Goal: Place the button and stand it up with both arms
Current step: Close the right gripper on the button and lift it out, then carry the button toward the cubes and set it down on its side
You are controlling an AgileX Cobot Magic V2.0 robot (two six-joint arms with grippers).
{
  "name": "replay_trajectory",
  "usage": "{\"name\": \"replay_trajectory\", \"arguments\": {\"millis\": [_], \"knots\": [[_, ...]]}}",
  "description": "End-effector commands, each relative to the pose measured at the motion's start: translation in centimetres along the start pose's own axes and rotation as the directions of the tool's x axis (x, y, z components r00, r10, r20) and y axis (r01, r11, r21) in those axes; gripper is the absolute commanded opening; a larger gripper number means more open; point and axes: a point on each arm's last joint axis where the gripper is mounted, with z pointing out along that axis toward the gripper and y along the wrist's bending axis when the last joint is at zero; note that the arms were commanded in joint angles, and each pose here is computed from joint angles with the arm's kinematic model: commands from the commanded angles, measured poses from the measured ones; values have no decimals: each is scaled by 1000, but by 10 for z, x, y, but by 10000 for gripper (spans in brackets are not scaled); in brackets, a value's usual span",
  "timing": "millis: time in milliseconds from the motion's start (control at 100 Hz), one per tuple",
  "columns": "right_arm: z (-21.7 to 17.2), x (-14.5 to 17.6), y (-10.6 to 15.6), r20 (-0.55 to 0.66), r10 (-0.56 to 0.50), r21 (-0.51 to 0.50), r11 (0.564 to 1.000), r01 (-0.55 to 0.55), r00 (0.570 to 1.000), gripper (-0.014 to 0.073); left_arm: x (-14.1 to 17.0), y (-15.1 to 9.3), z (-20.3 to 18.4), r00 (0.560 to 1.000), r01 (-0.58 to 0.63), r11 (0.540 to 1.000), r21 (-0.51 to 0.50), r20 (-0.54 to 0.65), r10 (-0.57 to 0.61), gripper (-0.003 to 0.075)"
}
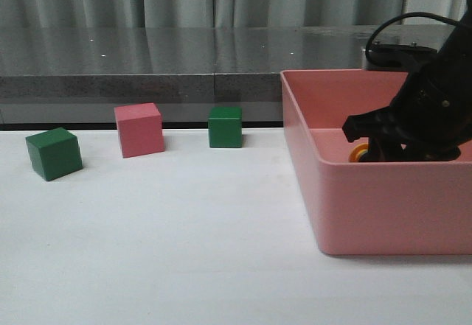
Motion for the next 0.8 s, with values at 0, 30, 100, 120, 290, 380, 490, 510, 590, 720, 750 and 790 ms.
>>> {"name": "replay_trajectory", "arguments": {"millis": [0, 30, 100, 120, 290, 380, 490, 510, 590, 720, 750, 790], "knots": [[-33, -24, 4, 131, -7, -11, 1000, 8, 991, -1, 6, -1, -1, 998, 8, 1000, -2, 61, -8, -20], [-41, -29, 5, 145, -9, -15, 1000, 11, 989, -1, 6, -1, -1, 998, 8, 1000, -2, 61, -8, -20], [-61, -41, 11, 179, -22, -30, 999, 28, 984, -1, 6, -1, -1, 998, 8, 1000, -2, 61, -8, -20], [-67, -43, 13, 185, -28, -35, 999, 35, 982, -1, 6, -1, -1, 998, 8, 1000, -2, 61, -8, -20], [-115, -75, 54, 253, -229, -80, 963, 256, 940, -2, 6, -1, -1, 998, 8, 1000, -2, 61, -8, -20], [-132, -88, 84, 312, -365, -103, 905, 413, 877, -9, 6, -1, -1, 998, 8, 1000, -2, 61, -8, -20], [-138, -97, 122, 390, -512, -114, 798, 592, 765, -9, 6, -1, -1, 998, 8, 1000, -2, 61, -8, -20], [-139, -99, 129, 407, -540, -112, 772, 626, 737, -9, 6, -1, -1, 998, 8, 1000, -2, 61, -8, -20], [-131, -99, 157, 437, -631, -114, 668, 735, 641, -9, 6, -1, -1, 998, 8, 1000, -2, 61, -8, -20], [-102, -93, 192, 442, -733, -134, 515, 847, 516, -9, 6, -1, -1, 998, 8, 1000, -2, 61, -8, -20], [-91, -90, 200, 434, -756, -142, 480, 865, 491, -9, 6, -1, -1, 998, 8, 1000, -2, 61, -8, -20], [-81, -87, 207, 430, -779, -144, 441, 886, 457, -9, 6, -1, -1, 998, 8, 1000, -2, 61, -8, -20]]}}
